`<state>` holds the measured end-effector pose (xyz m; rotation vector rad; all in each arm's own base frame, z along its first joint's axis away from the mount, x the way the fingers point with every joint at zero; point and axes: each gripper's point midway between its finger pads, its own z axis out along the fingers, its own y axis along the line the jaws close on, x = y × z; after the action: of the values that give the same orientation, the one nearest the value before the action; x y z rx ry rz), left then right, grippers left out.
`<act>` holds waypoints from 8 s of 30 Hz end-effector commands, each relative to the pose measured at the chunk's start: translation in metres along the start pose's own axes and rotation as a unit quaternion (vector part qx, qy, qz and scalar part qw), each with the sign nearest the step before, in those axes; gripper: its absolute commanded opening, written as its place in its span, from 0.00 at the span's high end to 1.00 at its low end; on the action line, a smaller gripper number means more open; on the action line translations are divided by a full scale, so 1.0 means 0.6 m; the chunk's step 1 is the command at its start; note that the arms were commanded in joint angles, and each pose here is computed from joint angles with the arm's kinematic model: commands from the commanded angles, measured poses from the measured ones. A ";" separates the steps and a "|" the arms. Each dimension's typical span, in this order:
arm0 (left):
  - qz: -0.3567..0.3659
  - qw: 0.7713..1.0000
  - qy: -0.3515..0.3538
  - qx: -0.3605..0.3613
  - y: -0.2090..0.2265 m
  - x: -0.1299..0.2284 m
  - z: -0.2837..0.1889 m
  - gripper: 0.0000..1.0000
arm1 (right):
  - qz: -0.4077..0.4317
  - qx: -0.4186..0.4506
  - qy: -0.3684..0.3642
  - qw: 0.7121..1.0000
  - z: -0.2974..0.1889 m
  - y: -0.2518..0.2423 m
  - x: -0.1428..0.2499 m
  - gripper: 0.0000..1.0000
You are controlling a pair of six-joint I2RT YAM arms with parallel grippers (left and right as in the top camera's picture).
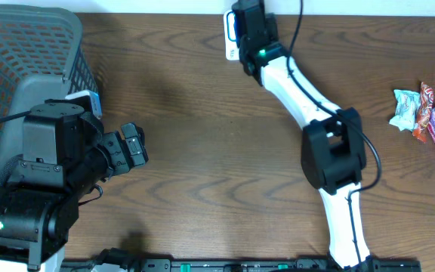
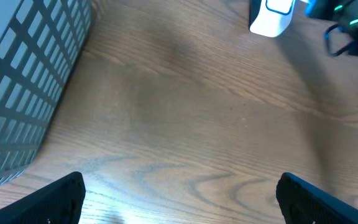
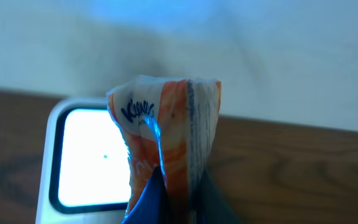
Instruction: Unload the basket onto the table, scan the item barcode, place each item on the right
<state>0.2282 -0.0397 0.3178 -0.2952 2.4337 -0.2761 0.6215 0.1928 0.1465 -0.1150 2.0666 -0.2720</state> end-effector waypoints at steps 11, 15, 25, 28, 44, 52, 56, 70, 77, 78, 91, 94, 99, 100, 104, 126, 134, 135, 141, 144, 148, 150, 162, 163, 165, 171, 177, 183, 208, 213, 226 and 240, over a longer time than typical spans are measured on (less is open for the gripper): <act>0.002 1.000 -0.002 -0.006 0.005 -0.002 -0.001 0.02 | 0.009 -0.019 0.005 1.000 0.007 0.016 0.010 0.99; 0.002 1.000 -0.002 -0.006 0.005 -0.002 -0.001 0.02 | 0.025 0.015 0.032 0.999 -0.007 -0.038 0.008 0.99; 0.002 1.000 -0.002 -0.006 0.005 -0.001 -0.001 0.02 | 0.132 0.157 0.126 0.971 -0.084 -0.338 0.021 0.99; 0.002 1.000 -0.002 -0.006 0.005 -0.001 -0.001 0.02 | 0.129 0.213 0.192 0.949 -0.110 -0.442 0.077 0.99; 0.002 1.000 -0.002 -0.006 0.005 -0.001 -0.001 0.02 | 0.206 0.288 0.399 0.846 -0.170 -0.699 0.322 0.84; 0.002 1.000 -0.002 -0.006 0.005 -0.002 -0.001 0.02 | 0.211 0.293 0.402 0.841 -0.185 -0.711 0.322 0.01; 0.002 1.000 -0.002 -0.006 0.005 -0.002 -0.001 0.02 | 0.214 0.287 0.379 0.853 -0.209 -0.704 0.280 0.01; 0.002 1.000 -0.002 -0.006 0.005 -0.001 -0.001 0.02 | 0.240 0.006 0.214 0.947 -0.427 -0.492 0.020 0.01; 0.002 1.000 -0.002 -0.006 0.005 -0.001 -0.001 0.02 | 0.194 -0.049 0.177 0.964 -0.564 -0.423 0.000 0.01; 0.002 1.000 -0.002 -0.006 0.005 -0.001 -0.001 0.02 | 0.188 -0.057 0.169 0.966 -0.581 -0.416 0.003 0.01; 0.002 1.000 -0.002 -0.006 0.005 -0.001 -0.001 0.02 | 0.179 -0.101 0.120 0.971 -0.714 -0.380 0.141 0.01; 0.002 1.000 -0.002 -0.006 0.005 -0.001 -0.001 0.02 | 0.184 -0.100 0.122 0.970 -0.719 -0.378 0.159 0.01; 0.002 1.000 -0.002 -0.006 0.005 -0.002 -0.001 0.02 | 0.209 -0.096 0.137 0.963 -0.711 -0.374 0.172 0.01; 0.002 1.000 -0.002 -0.006 0.005 -0.001 -0.001 0.02 | 0.222 -0.093 0.140 0.960 -0.711 -0.374 0.174 0.01; 0.002 1.000 -0.002 -0.006 0.005 -0.002 -0.001 0.02 | 0.232 -0.091 0.145 0.957 -0.711 -0.374 0.177 0.01; 0.002 1.000 -0.002 -0.006 0.005 -0.002 -0.001 0.02 | 0.230 -0.090 0.158 0.956 -0.713 -0.373 0.187 0.01; 0.002 1.000 -0.002 -0.006 0.005 -0.002 -0.001 0.02 | 0.230 -0.090 0.157 0.956 -0.713 -0.373 0.187 0.01; 0.002 1.000 -0.002 -0.006 0.005 -0.002 -0.001 0.02 | 0.231 -0.090 0.157 0.956 -0.713 -0.373 0.187 0.01; 0.002 1.000 -0.002 -0.006 0.005 -0.002 -0.001 0.02 | 0.233 -0.085 0.152 0.957 -0.718 -0.378 0.189 0.01; 0.002 1.000 -0.002 -0.006 0.005 -0.002 -0.001 0.02 | 0.235 -0.069 0.136 0.960 -0.731 -0.394 0.192 0.01; 0.002 1.000 -0.002 -0.006 0.005 -0.002 -0.001 0.02 | 0.240 -0.050 0.109 0.963 -0.743 -0.409 0.200 0.01; 0.002 1.000 -0.002 -0.006 0.005 -0.002 -0.001 0.02 | 0.232 -0.054 0.084 0.968 -0.740 -0.407 0.205 0.01; 0.002 1.000 -0.002 -0.006 0.005 -0.002 -0.001 0.02 | 0.108 -0.140 -0.127 0.976 -0.681 -0.340 0.230 0.01; 0.002 1.000 -0.002 -0.006 0.005 -0.001 -0.001 0.02 | 0.109 -0.135 -0.137 0.975 -0.677 -0.341 0.235 0.01; 0.002 1.000 -0.002 -0.006 0.005 -0.002 -0.001 0.02 | 0.111 -0.128 -0.151 0.974 -0.667 -0.341 0.248 0.01; 0.002 1.000 -0.002 -0.006 0.005 -0.002 -0.001 0.02 | 0.111 -0.121 -0.192 0.968 -0.643 -0.337 0.262 0.01; 0.002 1.000 -0.002 -0.006 0.005 -0.002 -0.001 0.02 | 0.109 -0.119 -0.222 0.962 -0.609 -0.330 0.272 0.01; 0.002 1.000 -0.002 -0.006 0.005 -0.002 -0.001 0.02 | 0.108 -0.116 -0.244 0.957 -0.580 -0.324 0.280 0.01; 0.002 1.000 -0.002 -0.006 0.005 -0.002 -0.001 0.02 | 0.090 -0.095 -0.224 0.966 -0.513 -0.314 0.348 0.01; 0.002 1.000 -0.002 -0.006 0.005 -0.002 -0.001 0.02 | 0.091 -0.094 -0.223 0.966 -0.512 -0.315 0.348 0.01; 0.002 1.000 -0.002 -0.006 0.005 -0.001 -0.001 0.02 | 0.121 -0.104 -0.220 0.962 -0.513 -0.312 0.348 0.01; 0.002 1.000 -0.002 -0.006 0.005 -0.002 -0.001 0.02 | 0.121 -0.104 -0.222 0.962 -0.513 -0.313 0.347 0.01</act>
<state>0.2282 -0.0397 0.3178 -0.2953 2.4340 -0.2760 0.2453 0.0191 0.1596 -0.0738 1.6355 0.1179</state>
